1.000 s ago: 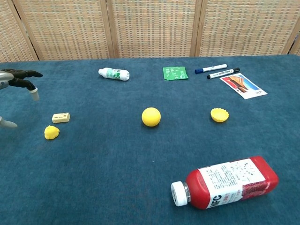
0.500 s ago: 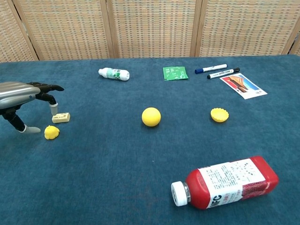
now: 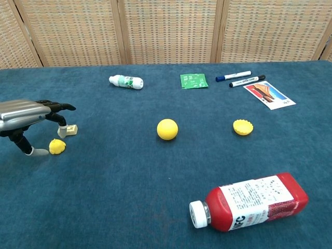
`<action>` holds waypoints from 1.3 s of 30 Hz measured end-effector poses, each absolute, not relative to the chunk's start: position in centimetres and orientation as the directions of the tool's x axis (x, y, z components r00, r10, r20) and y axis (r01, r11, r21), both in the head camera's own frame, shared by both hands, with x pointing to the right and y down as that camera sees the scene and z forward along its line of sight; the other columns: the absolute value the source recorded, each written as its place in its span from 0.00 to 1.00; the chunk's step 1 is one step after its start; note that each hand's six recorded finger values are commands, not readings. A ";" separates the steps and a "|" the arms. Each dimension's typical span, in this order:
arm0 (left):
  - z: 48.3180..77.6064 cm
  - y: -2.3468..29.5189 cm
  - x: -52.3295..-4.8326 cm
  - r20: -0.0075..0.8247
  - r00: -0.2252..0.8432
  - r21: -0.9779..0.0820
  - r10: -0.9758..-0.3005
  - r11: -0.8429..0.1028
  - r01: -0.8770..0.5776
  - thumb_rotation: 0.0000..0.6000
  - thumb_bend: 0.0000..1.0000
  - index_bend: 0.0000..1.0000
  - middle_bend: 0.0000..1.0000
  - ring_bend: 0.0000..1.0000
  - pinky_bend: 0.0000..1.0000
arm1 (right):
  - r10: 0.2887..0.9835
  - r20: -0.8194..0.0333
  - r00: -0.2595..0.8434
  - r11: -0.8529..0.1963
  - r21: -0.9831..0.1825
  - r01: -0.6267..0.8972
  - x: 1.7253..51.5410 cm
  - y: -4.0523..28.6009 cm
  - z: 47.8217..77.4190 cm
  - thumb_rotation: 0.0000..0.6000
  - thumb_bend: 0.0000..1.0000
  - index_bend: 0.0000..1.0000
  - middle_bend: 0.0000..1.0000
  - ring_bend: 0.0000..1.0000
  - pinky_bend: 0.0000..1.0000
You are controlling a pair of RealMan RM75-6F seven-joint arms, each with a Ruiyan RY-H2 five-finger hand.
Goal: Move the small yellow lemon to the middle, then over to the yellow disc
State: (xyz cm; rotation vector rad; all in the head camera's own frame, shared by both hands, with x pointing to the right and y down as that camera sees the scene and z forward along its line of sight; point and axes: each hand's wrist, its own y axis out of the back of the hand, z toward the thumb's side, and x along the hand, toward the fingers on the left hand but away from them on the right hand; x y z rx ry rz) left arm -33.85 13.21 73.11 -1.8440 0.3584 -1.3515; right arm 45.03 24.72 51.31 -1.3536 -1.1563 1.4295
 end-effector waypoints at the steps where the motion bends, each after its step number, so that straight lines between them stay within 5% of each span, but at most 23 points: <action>1: 73.2 13.2 -33.8 0.668 0.389 -0.737 -0.635 -0.637 0.225 1.00 0.28 0.42 0.00 0.00 0.00 | 0.970 -0.232 -0.073 -0.230 -0.973 0.023 45.0 24.7 51.3 1.00 0.00 0.00 0.00 0.00 0.00; 17: 73.1 12.9 -33.1 0.651 0.392 -0.750 -0.650 -0.632 0.196 1.00 0.31 0.49 0.00 0.00 0.00 | 0.970 -0.232 -0.068 -0.230 -0.973 0.034 45.0 24.7 51.3 1.00 0.00 0.00 0.00 0.00 0.00; 26: 68.3 10.9 -29.8 0.507 0.503 -0.834 -0.700 -0.545 0.082 1.00 0.32 0.51 0.00 0.00 0.00 | 0.971 -0.228 -0.072 -0.225 -0.973 0.048 45.2 24.6 51.0 1.00 0.00 0.00 0.00 0.00 0.00; 33: 63.7 10.4 -18.8 0.360 0.770 -0.902 -0.526 -0.406 0.145 1.00 0.32 0.54 0.00 0.00 0.00 | 0.971 -0.223 -0.086 -0.219 -0.974 0.057 45.6 24.5 50.8 1.00 0.00 0.00 0.00 0.00 0.00; 39: 63.4 12.3 -11.2 0.347 0.869 -0.914 -0.351 -0.336 0.229 1.00 0.32 0.54 0.00 0.00 0.00 | 0.966 -0.233 -0.109 -0.228 -0.972 0.060 46.3 24.3 51.0 1.00 0.00 0.00 0.00 0.00 0.00</action>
